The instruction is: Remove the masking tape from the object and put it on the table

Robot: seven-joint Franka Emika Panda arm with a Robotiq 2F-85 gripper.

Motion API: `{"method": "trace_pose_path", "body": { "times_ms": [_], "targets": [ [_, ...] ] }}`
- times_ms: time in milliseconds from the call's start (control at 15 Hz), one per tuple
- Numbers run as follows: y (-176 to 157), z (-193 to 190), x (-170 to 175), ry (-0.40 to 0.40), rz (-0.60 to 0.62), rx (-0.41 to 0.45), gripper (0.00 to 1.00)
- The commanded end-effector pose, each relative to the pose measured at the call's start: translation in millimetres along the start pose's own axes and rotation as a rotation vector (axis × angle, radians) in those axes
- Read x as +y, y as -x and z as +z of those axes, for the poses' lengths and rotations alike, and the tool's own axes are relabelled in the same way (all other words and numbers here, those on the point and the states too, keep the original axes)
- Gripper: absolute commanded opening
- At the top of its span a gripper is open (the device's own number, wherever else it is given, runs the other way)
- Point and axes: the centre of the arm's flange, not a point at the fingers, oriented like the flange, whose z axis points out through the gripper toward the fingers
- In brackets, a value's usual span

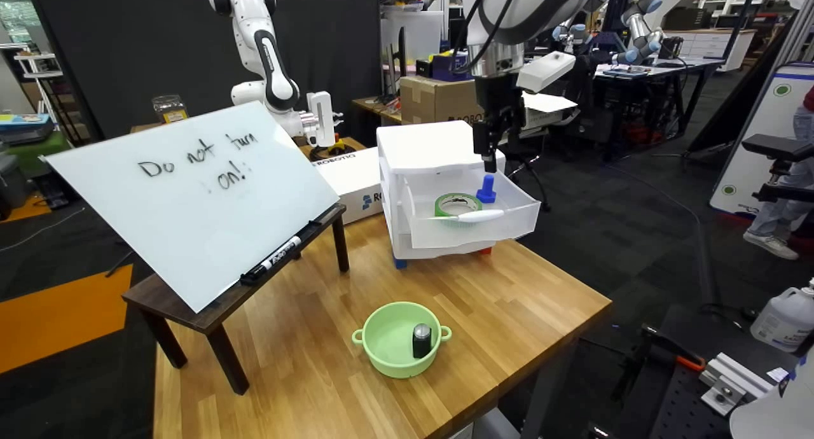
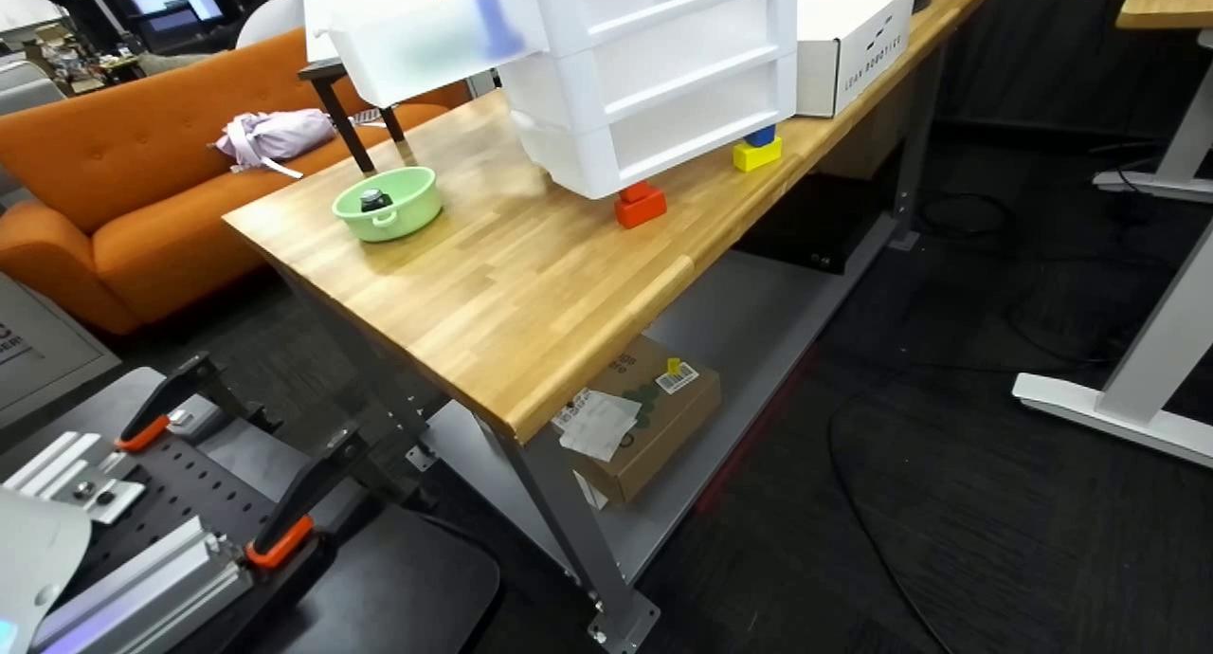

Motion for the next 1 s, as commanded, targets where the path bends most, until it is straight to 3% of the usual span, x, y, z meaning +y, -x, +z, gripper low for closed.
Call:
{"method": "trace_pose_path", "body": {
  "times_ms": [0, 600, 933],
  "targets": [
    [-22, -3, -3, -0.016, -0.012, -0.055, 1.0],
    [-32, 13, -34, -0.073, -0.128, -0.161, 1.0],
    [-27, 20, -35, -0.051, -0.12, -0.148, 1.0]
  ]
}}
